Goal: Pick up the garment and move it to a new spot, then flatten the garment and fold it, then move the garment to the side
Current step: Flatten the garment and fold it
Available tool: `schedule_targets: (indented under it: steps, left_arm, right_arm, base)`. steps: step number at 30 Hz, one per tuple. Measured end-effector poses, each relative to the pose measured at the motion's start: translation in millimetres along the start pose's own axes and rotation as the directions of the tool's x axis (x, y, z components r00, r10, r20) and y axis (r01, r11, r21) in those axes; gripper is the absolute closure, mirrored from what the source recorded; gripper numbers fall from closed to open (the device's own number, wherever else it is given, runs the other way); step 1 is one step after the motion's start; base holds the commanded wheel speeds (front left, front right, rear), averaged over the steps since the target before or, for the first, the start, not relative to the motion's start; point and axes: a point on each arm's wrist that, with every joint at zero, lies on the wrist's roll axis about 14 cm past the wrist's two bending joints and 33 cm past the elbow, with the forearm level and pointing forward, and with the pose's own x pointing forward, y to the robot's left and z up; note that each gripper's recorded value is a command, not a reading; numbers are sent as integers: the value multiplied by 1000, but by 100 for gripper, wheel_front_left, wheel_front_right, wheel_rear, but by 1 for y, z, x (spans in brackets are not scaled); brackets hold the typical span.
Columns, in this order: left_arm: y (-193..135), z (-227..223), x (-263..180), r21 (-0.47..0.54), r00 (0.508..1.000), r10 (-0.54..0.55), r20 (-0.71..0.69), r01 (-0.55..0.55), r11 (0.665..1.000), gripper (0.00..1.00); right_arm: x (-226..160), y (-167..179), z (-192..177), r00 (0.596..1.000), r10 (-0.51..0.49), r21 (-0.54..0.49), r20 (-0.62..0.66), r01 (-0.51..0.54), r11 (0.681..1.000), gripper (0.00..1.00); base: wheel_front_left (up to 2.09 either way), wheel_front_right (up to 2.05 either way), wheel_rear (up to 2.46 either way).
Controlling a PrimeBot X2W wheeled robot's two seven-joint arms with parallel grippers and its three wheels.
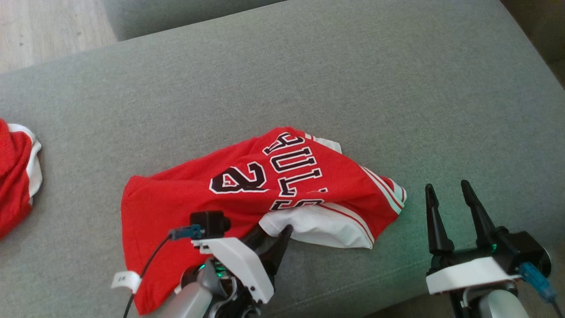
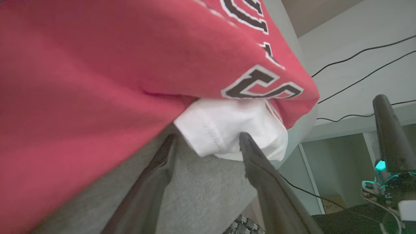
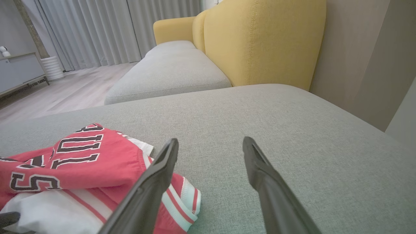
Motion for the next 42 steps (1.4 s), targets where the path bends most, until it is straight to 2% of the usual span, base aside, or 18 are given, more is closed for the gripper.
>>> schedule_targets:
  steps: [1,2,7,12,16,21,25,26,27,28,30,33,35,39,40,42]
  left_arm:
    - [-1,0,1,-1,1000,-4,-3,4,1000,66]
    - [-3,-2,2,3,1000,-13,-11,13,1000,100]
    - [-16,-14,6,41,996,-74,-58,77,996,100]
    - [-69,-20,-2,0,960,-262,-96,264,965,100]
    - [-99,-24,-14,-18,930,-349,-117,349,937,100]
    - [-121,-34,-29,-94,902,-407,-142,397,913,100]
    - [-115,-45,-31,-160,912,-374,-168,349,923,100]
    - [-112,-47,-31,-163,916,-362,-175,335,928,78]
    - [-108,-48,-29,-136,922,-344,-178,323,937,43]
    - [-103,-47,-28,-94,930,-324,-175,312,945,0]
    - [-93,-44,-25,-27,939,-297,-172,297,955,0]
    - [-99,-34,-24,14,936,-317,-155,323,946,0]
    - [-111,-24,-27,53,925,-356,-133,366,929,0]
    - [-148,10,-37,169,877,-472,-87,480,861,0]
    - [-149,16,-36,201,877,-473,-80,479,855,0]
    - [-139,31,-30,262,902,-430,-51,427,865,0]
  right_arm:
    - [0,0,0,1000,0,0,-1,0,1000,0]
    - [0,0,-1,1000,0,0,-3,0,1000,0]
    - [1,2,-2,1000,5,0,-8,-5,1000,0]
    - [1,0,-3,1000,0,-1,-9,0,1000,0]
    - [2,0,-3,1000,1,-1,-10,-1,1000,0]
    - [2,1,-2,1000,3,9,-6,-3,1000,0]
    - [2,1,-1,1000,3,9,-4,-3,1000,0]
    - [2,1,-1,1000,3,9,-4,-3,1000,0]
    - [2,1,-1,1000,3,9,-2,-3,1000,0]
    - [2,1,-1,1000,3,9,-1,-3,1000,0]
    - [2,1,-1,1000,1,9,-3,-1,1000,0]
    - [2,0,-1,1000,-2,8,-2,2,1000,0]
    - [2,-1,-1,1000,-3,7,-2,3,1000,0]
    - [2,0,0,1000,-2,7,-1,2,1000,0]
    - [3,0,0,1000,-2,7,-1,2,1000,0]
    - [3,0,0,1000,-1,7,0,1,1000,0]
  base:
    - [0,0,0]
    - [0,0,0]
    - [0,0,0]
    - [0,0,0]
    - [0,0,0]
    - [0,0,0]
    - [0,0,0]
    - [0,0,0]
    - [0,0,0]
    - [0,0,0]
    - [0,0,0]
    - [0,0,0]
    - [0,0,0]
    - [0,0,0]
    - [0,0,0]
    - [0,0,0]
